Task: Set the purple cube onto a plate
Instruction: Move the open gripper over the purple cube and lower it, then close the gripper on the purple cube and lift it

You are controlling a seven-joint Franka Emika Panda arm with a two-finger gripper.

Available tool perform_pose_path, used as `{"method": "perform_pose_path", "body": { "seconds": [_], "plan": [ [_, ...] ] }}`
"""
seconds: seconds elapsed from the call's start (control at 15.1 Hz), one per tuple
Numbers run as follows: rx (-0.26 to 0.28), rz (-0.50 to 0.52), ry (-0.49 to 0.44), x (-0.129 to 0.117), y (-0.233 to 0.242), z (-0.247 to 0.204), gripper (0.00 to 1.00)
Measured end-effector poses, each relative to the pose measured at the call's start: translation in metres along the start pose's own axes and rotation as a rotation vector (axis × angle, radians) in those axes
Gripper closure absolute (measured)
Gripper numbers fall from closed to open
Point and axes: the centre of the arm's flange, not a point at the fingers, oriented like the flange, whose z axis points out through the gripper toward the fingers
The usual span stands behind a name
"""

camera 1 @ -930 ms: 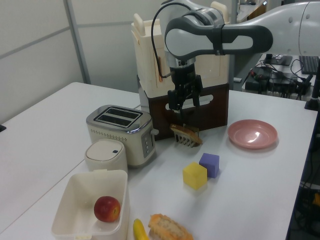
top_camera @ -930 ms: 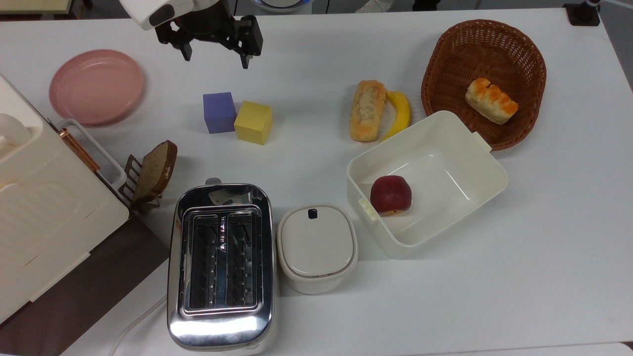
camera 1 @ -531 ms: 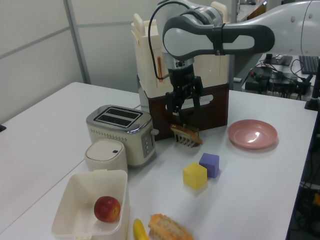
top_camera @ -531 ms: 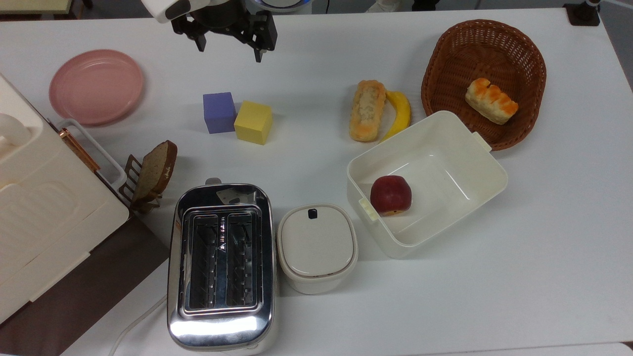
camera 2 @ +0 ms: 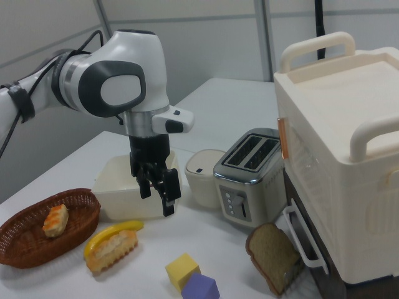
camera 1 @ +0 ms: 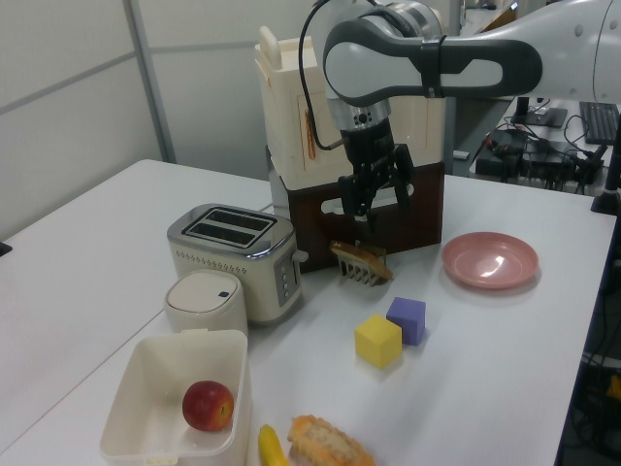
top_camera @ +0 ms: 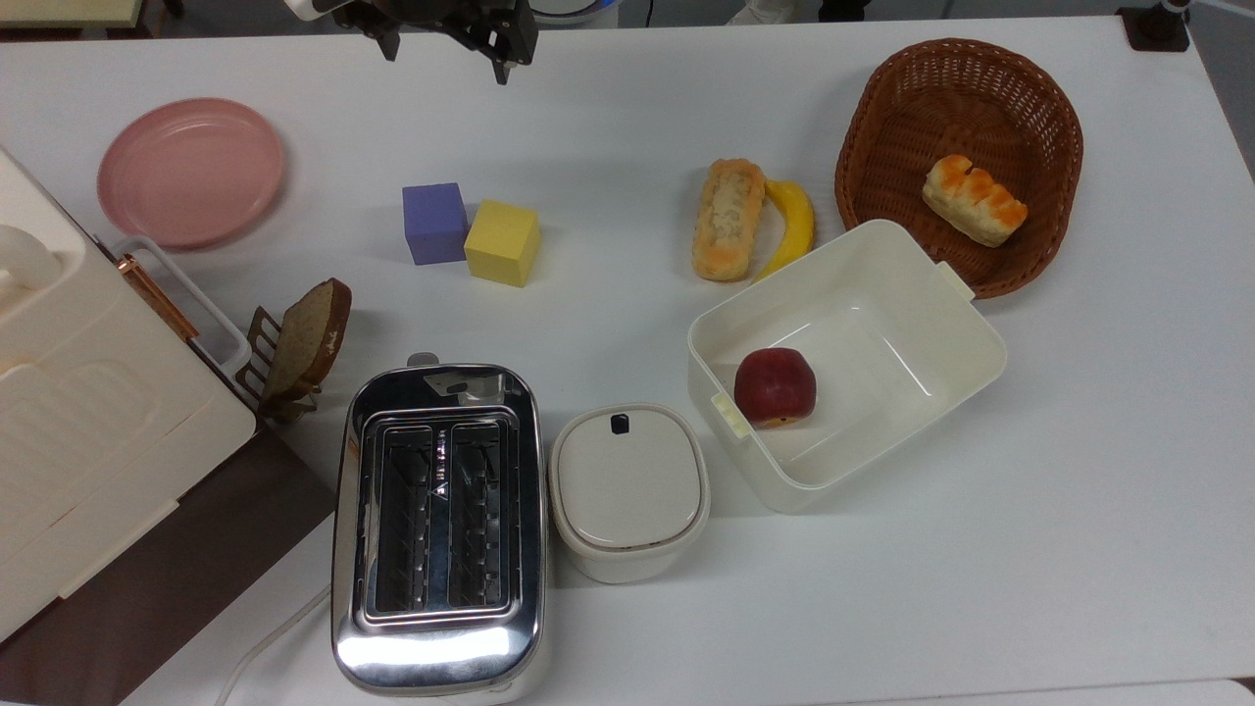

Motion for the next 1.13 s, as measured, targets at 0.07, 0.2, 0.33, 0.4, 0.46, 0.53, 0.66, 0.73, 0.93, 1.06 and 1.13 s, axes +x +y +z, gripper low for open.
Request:
{"method": "perform_pose_path", "body": {
  "seconds": [0.07, 0.2, 0.33, 0.4, 0.46, 0.53, 0.66, 0.73, 0.93, 1.06, 1.13],
  "plan": [
    [-0.006, -0.013, -0.005, 0.0, 0.001, 0.002, 0.0],
    [-0.041, -0.098, -0.026, 0.004, 0.007, 0.013, 0.0],
    [-0.056, -0.14, -0.063, 0.011, 0.015, 0.03, 0.0],
    [-0.059, -0.142, -0.082, 0.016, 0.023, 0.039, 0.0],
    [-0.058, -0.14, -0.098, 0.021, 0.033, 0.048, 0.0],
    [-0.056, -0.138, -0.105, 0.026, 0.044, 0.056, 0.0],
    [-0.052, -0.136, -0.097, 0.035, 0.069, 0.071, 0.0],
    [-0.052, -0.137, -0.081, 0.041, 0.078, 0.08, 0.0],
    [-0.058, -0.157, -0.057, 0.054, 0.081, 0.122, 0.0],
    [-0.092, -0.176, -0.074, 0.063, 0.079, 0.159, 0.0],
    [-0.106, -0.184, -0.079, 0.068, 0.079, 0.178, 0.0]
  ]
}}
